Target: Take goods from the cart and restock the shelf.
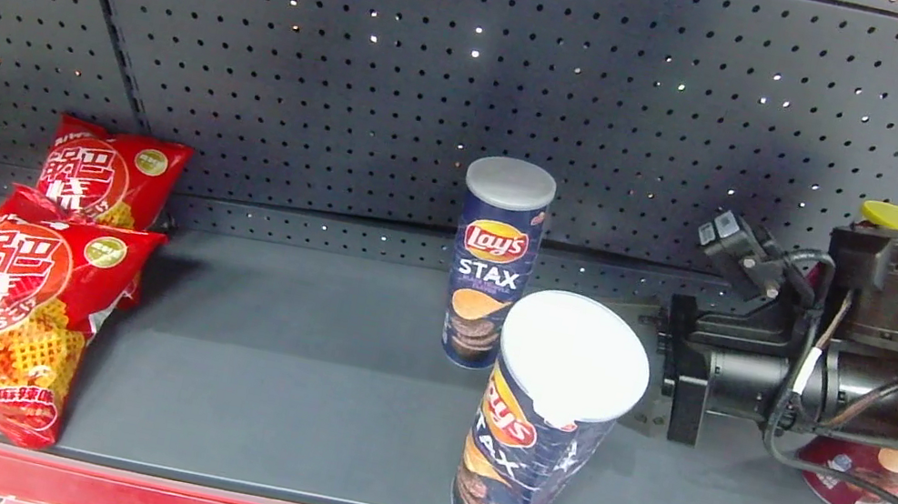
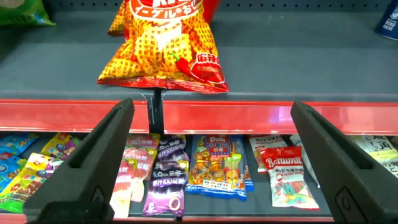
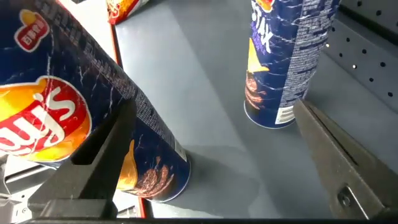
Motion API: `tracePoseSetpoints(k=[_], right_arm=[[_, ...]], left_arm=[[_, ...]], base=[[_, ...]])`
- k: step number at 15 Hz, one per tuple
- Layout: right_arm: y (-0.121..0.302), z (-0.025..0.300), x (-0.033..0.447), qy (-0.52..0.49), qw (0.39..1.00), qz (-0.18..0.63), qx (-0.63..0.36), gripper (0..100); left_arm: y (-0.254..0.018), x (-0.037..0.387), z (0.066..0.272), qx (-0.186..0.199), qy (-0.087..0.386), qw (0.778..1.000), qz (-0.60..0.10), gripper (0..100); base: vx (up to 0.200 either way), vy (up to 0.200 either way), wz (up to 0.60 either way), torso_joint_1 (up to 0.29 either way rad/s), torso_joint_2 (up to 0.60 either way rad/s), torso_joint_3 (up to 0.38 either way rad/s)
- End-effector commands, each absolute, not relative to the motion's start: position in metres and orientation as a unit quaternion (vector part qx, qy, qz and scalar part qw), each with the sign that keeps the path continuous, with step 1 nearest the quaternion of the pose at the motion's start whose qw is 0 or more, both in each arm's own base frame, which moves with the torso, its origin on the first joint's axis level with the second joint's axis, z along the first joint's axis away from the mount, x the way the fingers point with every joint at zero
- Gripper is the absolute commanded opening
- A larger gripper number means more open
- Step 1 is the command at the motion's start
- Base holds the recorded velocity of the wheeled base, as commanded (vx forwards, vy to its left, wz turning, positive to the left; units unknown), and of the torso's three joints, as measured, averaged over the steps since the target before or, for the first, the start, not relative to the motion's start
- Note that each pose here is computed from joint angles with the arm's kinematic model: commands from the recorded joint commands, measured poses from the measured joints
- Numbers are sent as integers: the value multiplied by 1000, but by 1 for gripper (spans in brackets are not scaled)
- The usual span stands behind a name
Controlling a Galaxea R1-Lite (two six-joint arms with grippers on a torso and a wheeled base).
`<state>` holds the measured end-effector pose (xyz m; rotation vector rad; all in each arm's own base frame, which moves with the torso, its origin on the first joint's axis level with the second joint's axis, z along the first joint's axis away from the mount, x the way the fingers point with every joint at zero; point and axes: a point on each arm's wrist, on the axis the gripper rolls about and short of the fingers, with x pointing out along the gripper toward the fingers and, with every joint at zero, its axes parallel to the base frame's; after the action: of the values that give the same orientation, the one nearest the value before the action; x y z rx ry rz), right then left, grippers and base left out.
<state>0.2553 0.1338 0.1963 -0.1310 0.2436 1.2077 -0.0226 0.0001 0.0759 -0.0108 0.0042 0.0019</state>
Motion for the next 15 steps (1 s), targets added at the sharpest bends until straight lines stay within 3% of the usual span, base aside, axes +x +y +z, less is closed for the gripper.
tracePoseSetpoints(k=[1,11,15], right_arm=[[133,198,258,112,817,562,-61,100],[122,272,296,0,871,487,-67,100],[119,309,281,-57,869,486,-69,100]], left_arm=[[0,-22,76,-6,3,1000,2,100],[0,-22,76,-6,3,1000,2,100],[0,-22,76,-6,3,1000,2,100]], base=[[0,0,0,0,0,0],[0,0,0,0,0,0],[0,0,0,0,0,0]])
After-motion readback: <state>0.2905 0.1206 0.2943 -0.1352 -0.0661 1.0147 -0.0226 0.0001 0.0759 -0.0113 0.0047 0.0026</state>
